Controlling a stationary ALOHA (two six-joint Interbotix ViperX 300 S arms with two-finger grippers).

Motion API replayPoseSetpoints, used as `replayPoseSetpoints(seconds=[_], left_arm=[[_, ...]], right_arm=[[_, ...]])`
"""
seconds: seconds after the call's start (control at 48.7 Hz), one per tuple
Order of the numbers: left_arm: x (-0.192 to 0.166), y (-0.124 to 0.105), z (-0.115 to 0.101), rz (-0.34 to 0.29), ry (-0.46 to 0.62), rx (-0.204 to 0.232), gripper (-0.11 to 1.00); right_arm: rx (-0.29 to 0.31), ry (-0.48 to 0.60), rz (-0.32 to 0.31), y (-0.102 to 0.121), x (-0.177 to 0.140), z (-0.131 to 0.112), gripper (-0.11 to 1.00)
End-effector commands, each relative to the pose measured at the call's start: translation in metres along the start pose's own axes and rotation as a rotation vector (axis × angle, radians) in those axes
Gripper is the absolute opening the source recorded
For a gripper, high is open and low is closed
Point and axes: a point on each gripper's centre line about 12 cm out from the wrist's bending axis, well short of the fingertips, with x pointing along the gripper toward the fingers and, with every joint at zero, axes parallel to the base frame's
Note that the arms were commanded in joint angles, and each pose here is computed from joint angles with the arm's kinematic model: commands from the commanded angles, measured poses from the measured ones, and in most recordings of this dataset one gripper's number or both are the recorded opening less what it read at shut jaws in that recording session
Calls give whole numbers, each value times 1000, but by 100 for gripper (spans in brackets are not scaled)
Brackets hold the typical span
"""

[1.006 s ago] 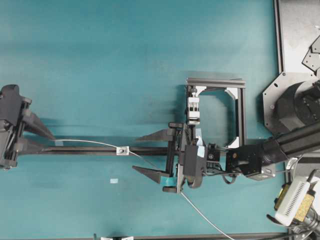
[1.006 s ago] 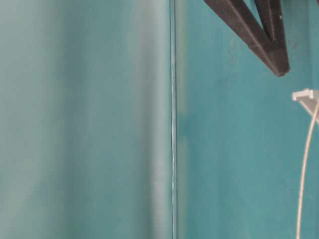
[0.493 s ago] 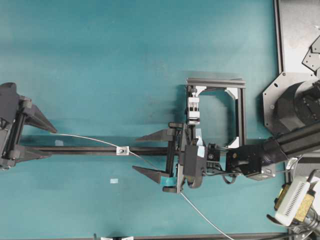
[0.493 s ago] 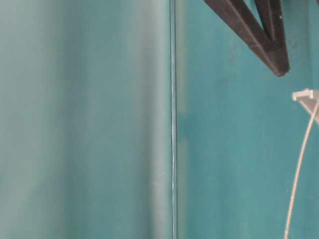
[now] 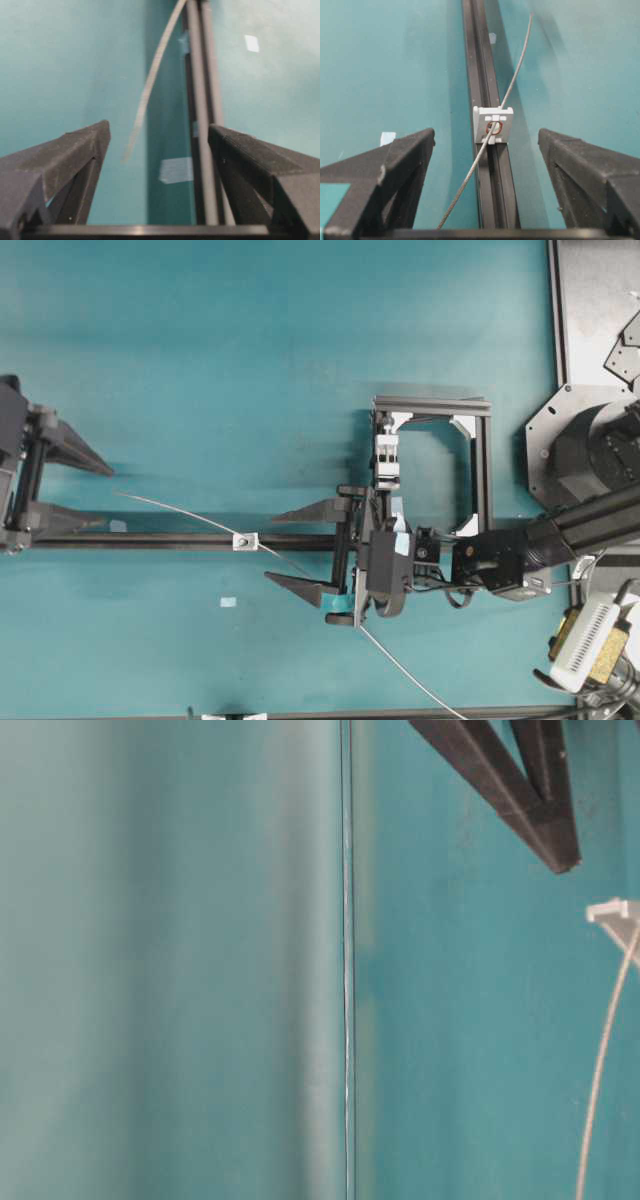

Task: Insert the wire into the hole on the right side and pull it with the left arm.

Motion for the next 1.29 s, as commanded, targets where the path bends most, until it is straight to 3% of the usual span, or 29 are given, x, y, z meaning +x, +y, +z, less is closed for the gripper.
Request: replayPoseSetpoints(seconds=[0.0, 0.123, 0.493, 0.718, 1.273], left_arm=[[-6, 4, 9, 10, -43, 18, 87], [-11, 6, 17, 15, -80, 40, 87], [-14, 17, 32, 56, -139, 42, 87], [-10, 18, 43, 66, -163, 80, 87], [12, 21, 38, 78, -111, 93, 87]], right_arm=[[21, -41, 9, 2, -3, 17, 91], [24, -44, 9, 0, -5, 19, 91], [21, -45, -14, -9, -3, 21, 91], [14, -49, -30, -14, -1, 23, 91], [39, -82, -59, -39, -21, 43, 91]])
